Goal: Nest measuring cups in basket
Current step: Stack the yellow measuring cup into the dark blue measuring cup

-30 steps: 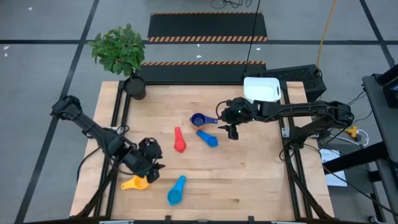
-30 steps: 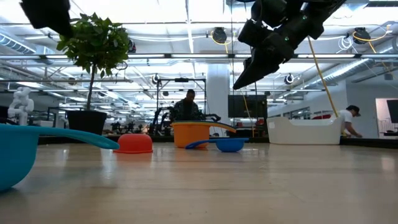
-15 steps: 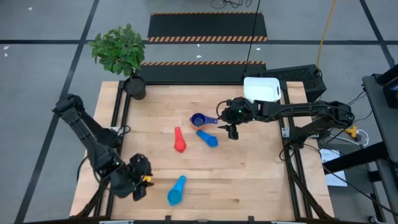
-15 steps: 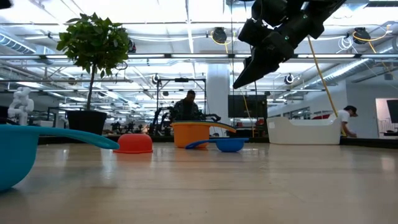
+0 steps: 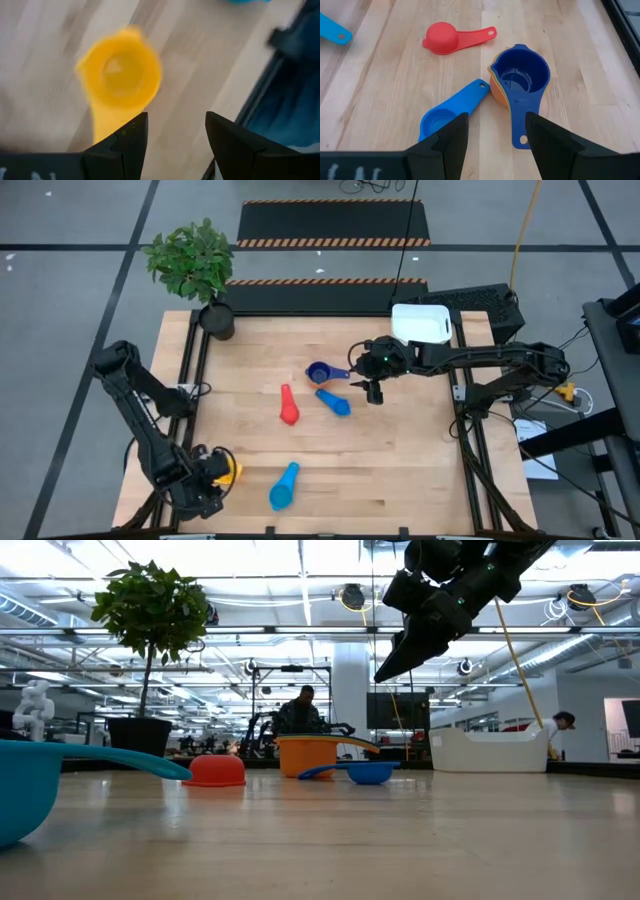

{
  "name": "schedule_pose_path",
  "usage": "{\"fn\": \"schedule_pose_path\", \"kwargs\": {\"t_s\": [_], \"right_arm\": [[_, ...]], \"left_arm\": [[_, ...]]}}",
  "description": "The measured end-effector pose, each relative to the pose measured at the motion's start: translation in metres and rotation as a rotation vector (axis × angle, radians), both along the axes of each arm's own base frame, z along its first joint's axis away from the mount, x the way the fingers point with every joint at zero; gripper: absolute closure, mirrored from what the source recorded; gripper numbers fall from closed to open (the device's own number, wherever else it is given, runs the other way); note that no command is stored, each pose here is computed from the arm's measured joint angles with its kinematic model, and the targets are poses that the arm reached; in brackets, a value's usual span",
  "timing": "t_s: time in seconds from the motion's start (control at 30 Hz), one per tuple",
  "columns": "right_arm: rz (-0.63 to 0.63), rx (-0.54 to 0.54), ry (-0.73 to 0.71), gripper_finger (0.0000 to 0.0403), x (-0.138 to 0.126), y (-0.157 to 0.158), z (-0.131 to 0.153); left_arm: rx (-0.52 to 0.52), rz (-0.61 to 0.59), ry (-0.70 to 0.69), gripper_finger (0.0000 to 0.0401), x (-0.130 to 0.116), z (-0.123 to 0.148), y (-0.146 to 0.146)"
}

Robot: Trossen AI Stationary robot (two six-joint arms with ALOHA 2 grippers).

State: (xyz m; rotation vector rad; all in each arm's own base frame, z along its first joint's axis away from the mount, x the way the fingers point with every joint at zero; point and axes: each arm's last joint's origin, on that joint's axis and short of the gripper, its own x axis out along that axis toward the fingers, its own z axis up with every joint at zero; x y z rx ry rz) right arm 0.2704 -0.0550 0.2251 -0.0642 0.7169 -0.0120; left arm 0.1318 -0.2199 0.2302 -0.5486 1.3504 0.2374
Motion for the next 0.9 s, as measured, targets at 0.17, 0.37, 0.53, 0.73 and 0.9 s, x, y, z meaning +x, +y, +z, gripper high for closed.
{"fn": "schedule_pose_path", "kwargs": {"t_s": [0.17,0.37,0.53,0.73,0.9], "right_arm": [[0.0,0.0,0.0,0.0213,0.0,0.0,0.0],[0.0,0.0,0.0,0.0213,0.0,0.0,0.0],[0.0,-0.001,-0.002,0.0213,0.0,0.0,0.0],[0.0,-0.003,-0.007,0.0213,0.0,0.0,0.001],[0.001,-0.011,-0.041,0.0213,0.001,0.0,-0.001]], "left_arm": [[0.067,0.111,0.144,0.0199,-0.018,-0.002,0.005],[0.141,0.079,0.092,0.0198,-0.029,-0.005,0.005],[0.201,0.043,0.105,0.0196,-0.032,-0.021,0.0],[0.283,0.021,0.143,0.013,-0.034,-0.042,-0.008],[0.326,-0.01,0.179,0.0042,-0.034,-0.052,-0.011]]}}
